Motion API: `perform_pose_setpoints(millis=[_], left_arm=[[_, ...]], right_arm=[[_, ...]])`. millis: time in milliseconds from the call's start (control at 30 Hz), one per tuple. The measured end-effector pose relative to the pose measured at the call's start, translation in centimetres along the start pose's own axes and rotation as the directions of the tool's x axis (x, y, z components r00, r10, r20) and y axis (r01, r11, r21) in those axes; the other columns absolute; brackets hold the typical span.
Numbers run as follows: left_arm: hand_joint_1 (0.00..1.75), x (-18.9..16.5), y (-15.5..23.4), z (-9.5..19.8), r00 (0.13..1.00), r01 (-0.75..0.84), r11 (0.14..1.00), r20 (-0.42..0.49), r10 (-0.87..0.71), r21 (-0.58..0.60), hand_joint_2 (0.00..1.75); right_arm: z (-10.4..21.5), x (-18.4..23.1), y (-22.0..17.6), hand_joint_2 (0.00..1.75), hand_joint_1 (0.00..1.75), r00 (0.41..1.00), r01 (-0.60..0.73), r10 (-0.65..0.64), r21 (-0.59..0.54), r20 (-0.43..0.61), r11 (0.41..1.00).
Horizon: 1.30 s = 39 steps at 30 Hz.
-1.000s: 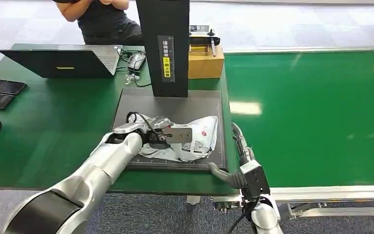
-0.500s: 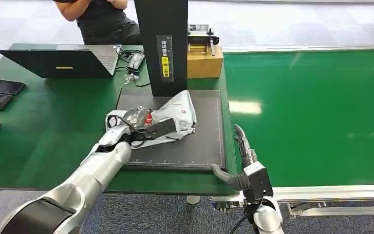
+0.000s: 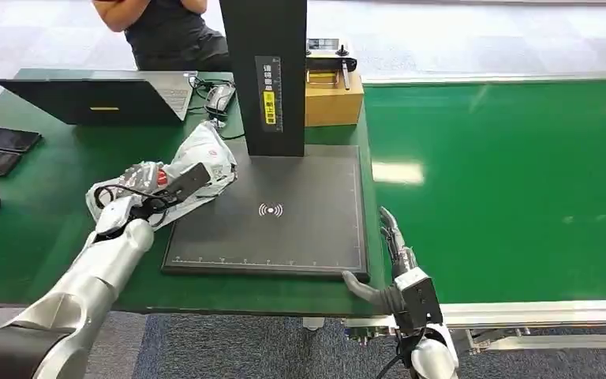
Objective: Moved the parcel from conveyor to table for the left to box.
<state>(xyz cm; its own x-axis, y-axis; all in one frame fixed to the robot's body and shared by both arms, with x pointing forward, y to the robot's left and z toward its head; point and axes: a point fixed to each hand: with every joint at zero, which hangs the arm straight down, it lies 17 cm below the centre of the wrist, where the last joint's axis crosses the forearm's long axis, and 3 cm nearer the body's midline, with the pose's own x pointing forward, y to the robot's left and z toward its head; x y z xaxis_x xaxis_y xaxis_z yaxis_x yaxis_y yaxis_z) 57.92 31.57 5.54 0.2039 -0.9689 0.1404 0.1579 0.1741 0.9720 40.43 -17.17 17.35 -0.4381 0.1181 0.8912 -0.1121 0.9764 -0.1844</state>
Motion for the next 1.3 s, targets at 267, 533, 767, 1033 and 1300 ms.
perform_pose_setpoints(millis=[267,533,767,1033,1300], left_arm=[[1.75,-11.8,1.8,-0.5,0.955,-0.014,0.999,-0.297,0.002,-0.037,1.75],[1.75,-18.3,3.7,-0.2,0.911,-0.05,0.999,-0.41,0.045,-0.001,1.75],[1.75,-19.8,4.4,0.0,0.892,-0.068,0.997,-0.445,0.075,0.031,1.75],[0.0,-20.6,7.8,-0.4,0.899,-0.075,0.978,-0.411,0.15,0.193,1.75],[0.0,-20.0,8.1,-0.5,0.914,-0.06,0.973,-0.379,0.143,0.222,1.75]], right_arm=[[0.2,-0.2,-0.1,1.75,0.0,1.0,0.0,0.0,-0.009,-0.007,1.0],[0.4,-0.1,-0.3,1.75,0.0,1.0,0.0,0.0,-0.016,-0.008,1.0],[0.4,0.0,-0.3,1.75,0.0,1.0,-0.001,0.001,-0.018,-0.007,1.0],[0.2,0.5,-0.6,1.75,0.0,1.0,0.002,-0.002,-0.026,0.006,1.0],[-0.5,0.8,-0.8,1.75,0.0,1.0,0.001,0.0,-0.029,0.019,1.0]])
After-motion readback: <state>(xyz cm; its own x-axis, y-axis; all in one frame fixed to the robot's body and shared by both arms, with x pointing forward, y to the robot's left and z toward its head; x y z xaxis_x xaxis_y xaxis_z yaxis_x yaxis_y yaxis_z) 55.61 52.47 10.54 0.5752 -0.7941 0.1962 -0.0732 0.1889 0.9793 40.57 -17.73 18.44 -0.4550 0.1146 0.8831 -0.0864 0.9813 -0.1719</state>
